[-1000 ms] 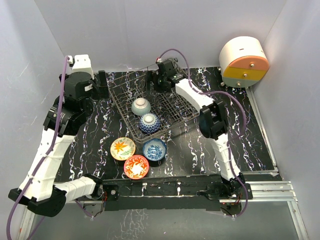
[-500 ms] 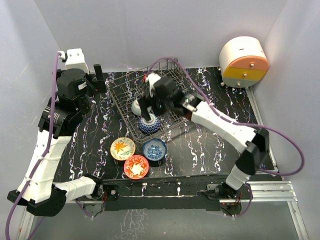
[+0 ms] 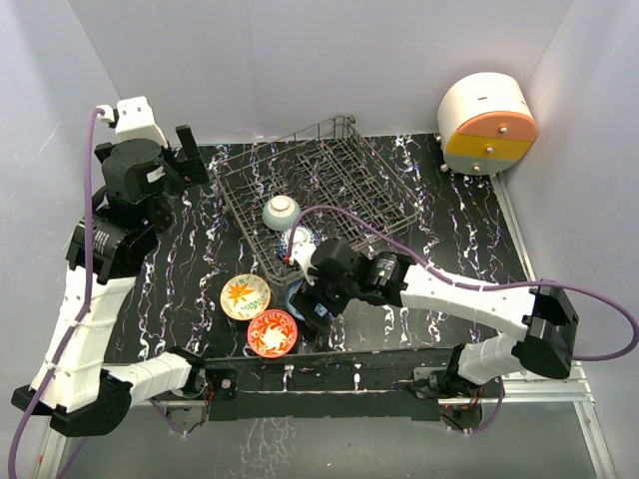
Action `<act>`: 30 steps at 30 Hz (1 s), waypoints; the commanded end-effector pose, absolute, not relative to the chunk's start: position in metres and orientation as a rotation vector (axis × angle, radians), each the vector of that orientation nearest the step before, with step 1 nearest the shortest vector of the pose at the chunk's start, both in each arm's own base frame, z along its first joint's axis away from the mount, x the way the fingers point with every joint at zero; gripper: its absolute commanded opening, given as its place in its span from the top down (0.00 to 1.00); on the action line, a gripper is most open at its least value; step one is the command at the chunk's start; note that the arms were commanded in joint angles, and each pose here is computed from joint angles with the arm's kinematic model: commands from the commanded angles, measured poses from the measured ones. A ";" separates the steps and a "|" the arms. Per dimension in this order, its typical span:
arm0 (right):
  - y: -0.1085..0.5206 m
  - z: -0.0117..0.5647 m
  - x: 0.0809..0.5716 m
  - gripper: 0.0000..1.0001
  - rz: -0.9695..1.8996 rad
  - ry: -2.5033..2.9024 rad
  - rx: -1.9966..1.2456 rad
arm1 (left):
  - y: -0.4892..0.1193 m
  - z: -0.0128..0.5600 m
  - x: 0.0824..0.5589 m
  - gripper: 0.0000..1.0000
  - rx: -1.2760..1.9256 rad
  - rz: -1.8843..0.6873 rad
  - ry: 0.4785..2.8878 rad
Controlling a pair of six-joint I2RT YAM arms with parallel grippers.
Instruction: Load the bowls into the dish rack
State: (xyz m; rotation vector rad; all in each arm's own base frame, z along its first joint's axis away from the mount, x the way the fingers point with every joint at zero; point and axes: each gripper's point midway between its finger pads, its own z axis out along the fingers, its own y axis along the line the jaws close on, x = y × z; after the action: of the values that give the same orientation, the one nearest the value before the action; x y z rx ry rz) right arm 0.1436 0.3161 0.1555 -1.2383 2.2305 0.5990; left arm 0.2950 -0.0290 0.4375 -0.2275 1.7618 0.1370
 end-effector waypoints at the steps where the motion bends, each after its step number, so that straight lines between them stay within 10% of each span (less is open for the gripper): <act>1: 0.338 0.166 0.153 0.08 0.670 2.042 -1.305 | -0.024 0.441 0.281 0.03 -0.283 0.095 1.748; 12: 0.368 0.124 0.150 0.28 0.744 2.024 -1.431 | -0.020 0.433 0.270 0.03 -0.309 0.090 1.767; 30: 0.405 0.155 0.131 0.33 0.729 1.937 -1.540 | -0.010 0.436 0.264 0.03 -0.318 0.140 1.763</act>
State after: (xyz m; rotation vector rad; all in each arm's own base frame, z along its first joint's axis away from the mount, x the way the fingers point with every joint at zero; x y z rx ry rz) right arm 0.1420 0.3656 0.1135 -1.5010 2.0955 0.6800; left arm 0.2683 -0.0151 0.4325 -0.3069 1.7722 0.1188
